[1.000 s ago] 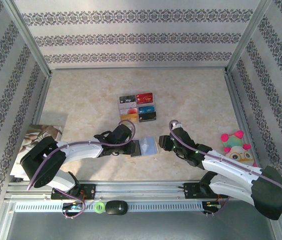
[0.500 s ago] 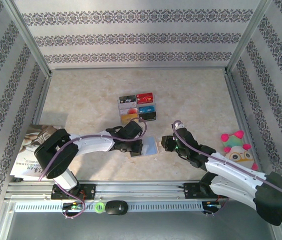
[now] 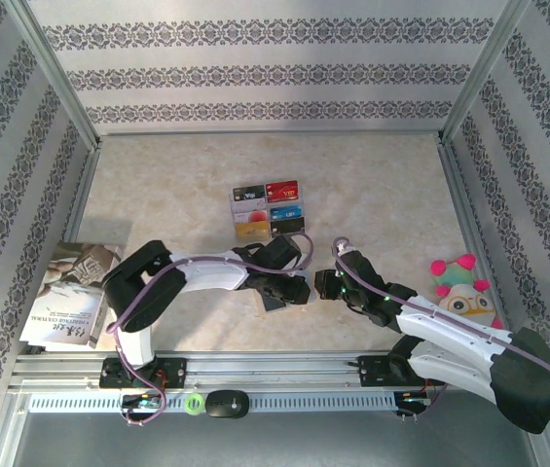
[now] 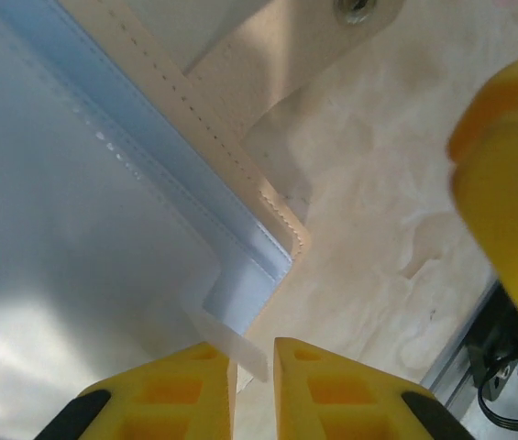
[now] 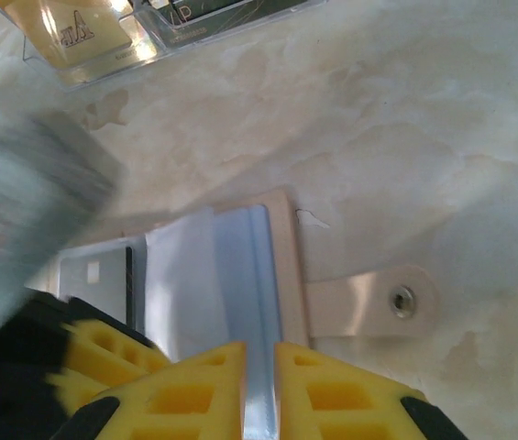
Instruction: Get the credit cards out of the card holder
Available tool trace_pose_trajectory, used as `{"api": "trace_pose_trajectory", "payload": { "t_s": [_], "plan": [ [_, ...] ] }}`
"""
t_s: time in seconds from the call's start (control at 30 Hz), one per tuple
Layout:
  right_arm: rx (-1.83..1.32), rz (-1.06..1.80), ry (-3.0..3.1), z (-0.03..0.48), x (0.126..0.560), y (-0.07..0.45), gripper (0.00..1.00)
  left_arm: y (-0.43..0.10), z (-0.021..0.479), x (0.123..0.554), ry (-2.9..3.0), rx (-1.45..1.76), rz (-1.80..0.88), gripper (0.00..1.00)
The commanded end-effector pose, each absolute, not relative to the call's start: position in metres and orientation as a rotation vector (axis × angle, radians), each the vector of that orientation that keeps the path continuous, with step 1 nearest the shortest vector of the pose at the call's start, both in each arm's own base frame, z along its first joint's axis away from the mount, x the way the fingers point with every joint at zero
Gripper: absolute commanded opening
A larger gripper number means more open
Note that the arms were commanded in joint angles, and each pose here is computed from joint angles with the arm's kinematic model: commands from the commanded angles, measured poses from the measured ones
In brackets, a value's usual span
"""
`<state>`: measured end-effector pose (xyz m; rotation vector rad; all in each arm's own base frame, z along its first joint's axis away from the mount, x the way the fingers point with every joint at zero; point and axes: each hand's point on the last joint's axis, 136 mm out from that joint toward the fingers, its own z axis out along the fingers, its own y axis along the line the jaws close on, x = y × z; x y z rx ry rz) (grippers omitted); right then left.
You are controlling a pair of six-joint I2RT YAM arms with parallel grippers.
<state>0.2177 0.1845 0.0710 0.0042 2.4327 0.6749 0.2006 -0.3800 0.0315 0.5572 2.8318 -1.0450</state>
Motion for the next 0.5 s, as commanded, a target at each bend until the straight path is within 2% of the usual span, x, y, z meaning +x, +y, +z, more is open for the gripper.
{"api": "trace_pose_trajectory", "payload": {
  "t_s": [0.0, 0.07, 0.17, 0.23, 0.37, 0.47],
  "plan": [
    [0.008, 0.705, 2.423, 0.073, 0.219, 0.187, 0.18, -0.385, 0.025, 0.178, 2.879, 0.657, -1.145, 0.19],
    [0.009, 0.717, 2.420, 0.075, 0.219, 0.188, 0.19, -0.384, 0.027, 0.176, 2.874, 0.674, -1.157, 0.19],
    [0.000, 0.738, 2.423, 0.076, 0.220, 0.192, 0.21, -0.380, 0.050, 0.184, 2.752, 0.641, -1.176, 0.32],
    [-0.024, 0.768, 2.425, 0.078, 0.221, 0.198, 0.22, -0.369, 0.070, 0.199, 2.670, 0.563, -1.140, 0.36],
    [-0.081, 0.821, 2.442, 0.080, 0.221, 0.211, 0.23, -0.326, 0.094, 0.228, 2.584, 0.355, -1.029, 0.42],
    [-0.147, 0.897, 2.433, 0.084, 0.219, 0.228, 0.22, -0.295, 0.090, 0.235, 2.591, 0.299, -0.863, 0.44]
  ]
}}
